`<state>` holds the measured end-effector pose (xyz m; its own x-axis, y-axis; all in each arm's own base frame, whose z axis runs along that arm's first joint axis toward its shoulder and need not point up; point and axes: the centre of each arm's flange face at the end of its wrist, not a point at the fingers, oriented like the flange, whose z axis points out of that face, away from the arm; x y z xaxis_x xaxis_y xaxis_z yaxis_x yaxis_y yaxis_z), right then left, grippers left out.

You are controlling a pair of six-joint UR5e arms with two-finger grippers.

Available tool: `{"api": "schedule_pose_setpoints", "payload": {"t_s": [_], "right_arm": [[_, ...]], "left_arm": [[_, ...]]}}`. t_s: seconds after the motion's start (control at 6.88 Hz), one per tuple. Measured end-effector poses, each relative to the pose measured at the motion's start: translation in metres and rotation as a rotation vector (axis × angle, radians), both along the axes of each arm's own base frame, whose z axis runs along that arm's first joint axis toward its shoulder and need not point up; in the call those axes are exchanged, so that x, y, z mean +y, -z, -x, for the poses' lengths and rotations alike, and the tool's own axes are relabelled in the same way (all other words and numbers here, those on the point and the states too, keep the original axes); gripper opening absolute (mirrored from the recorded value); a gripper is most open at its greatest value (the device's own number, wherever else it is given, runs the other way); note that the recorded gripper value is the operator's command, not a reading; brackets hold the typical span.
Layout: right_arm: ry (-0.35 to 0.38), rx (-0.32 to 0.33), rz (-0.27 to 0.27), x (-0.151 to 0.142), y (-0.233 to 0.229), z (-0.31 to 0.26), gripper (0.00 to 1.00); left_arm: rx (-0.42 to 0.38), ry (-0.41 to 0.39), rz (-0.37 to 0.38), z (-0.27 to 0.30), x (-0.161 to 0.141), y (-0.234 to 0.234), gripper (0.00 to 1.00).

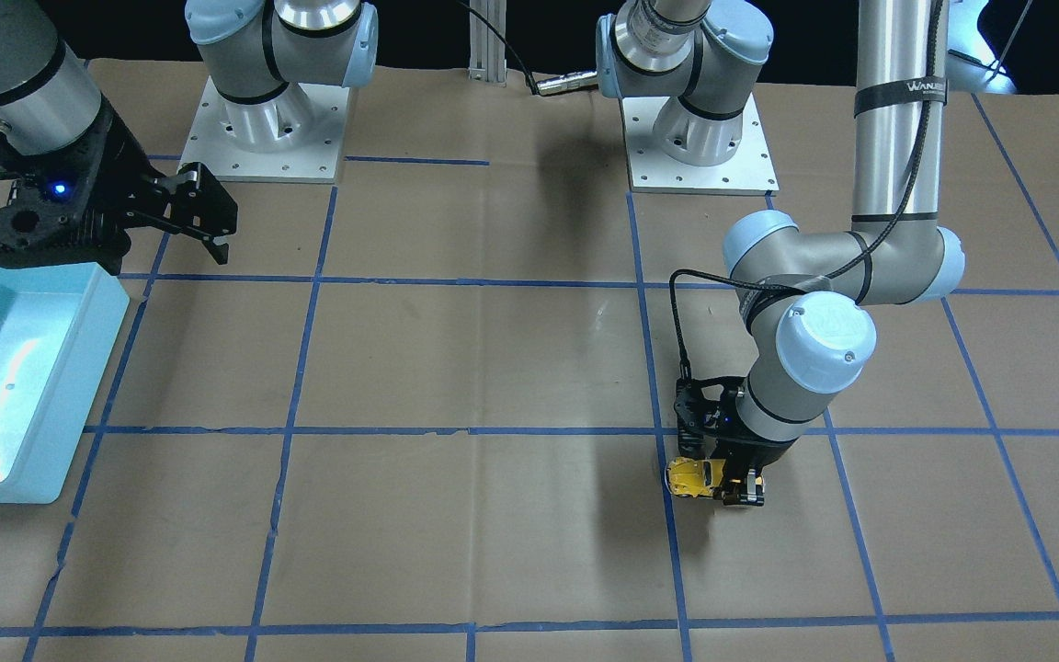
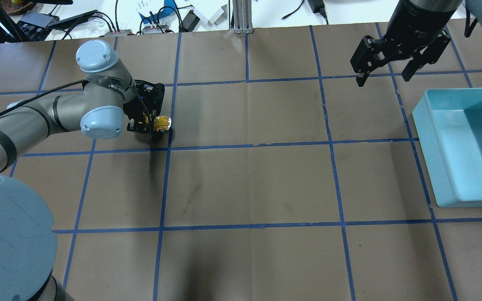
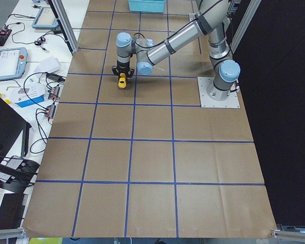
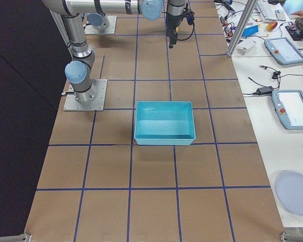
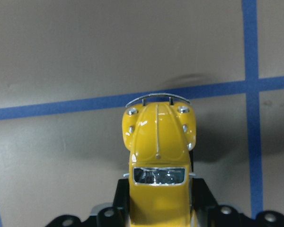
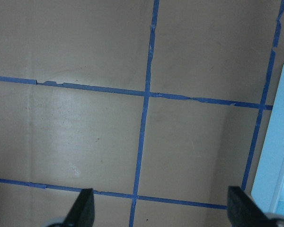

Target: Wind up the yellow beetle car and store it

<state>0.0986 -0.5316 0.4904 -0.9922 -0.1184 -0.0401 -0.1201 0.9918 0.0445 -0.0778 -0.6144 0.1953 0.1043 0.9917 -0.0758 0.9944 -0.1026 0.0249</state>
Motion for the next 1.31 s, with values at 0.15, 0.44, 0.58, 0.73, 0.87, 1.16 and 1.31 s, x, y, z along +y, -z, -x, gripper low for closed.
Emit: {"api": "schedule_pose_setpoints", "payload": {"t_s": [0.15,0.44,0.58,0.73,0.87,1.16,1.31], "right_arm": [[-0.001,0.0,0.0,0.0,0.0001,0.0,1.0],[-0.01,0.0,0.0,0.0,0.0001,0.0,1.0],[-0.013,-0.001,0.0,0.0,0.0001,0.0001,1.0],[-0.013,-0.001,0.0,-0.0001,0.0001,0.0002,1.0],[-0.014,-0.001,0.0,-0.0001,0.0001,0.0002,1.0],[-0.014,-0.001,0.0,0.0,0.0001,0.0001,1.0],[-0.013,-0.001,0.0,-0.0001,0.0001,0.0004,1.0]], "left_arm": [[-0.008,0.001,-0.012,0.0,-0.0012,0.0089,0.0],[-0.021,0.003,-0.02,-0.001,-0.0022,0.0155,0.0],[-0.023,0.005,-0.019,-0.0011,-0.0018,0.0152,0.01],[-0.023,0.005,-0.019,-0.0012,-0.0019,0.0152,0.01],[-0.023,0.004,-0.019,-0.0012,-0.0019,0.0152,0.01],[-0.024,0.003,-0.016,-0.0017,-0.0022,0.0135,0.01],[-0.024,0.003,-0.014,-0.002,-0.0025,0.013,0.01]]}}
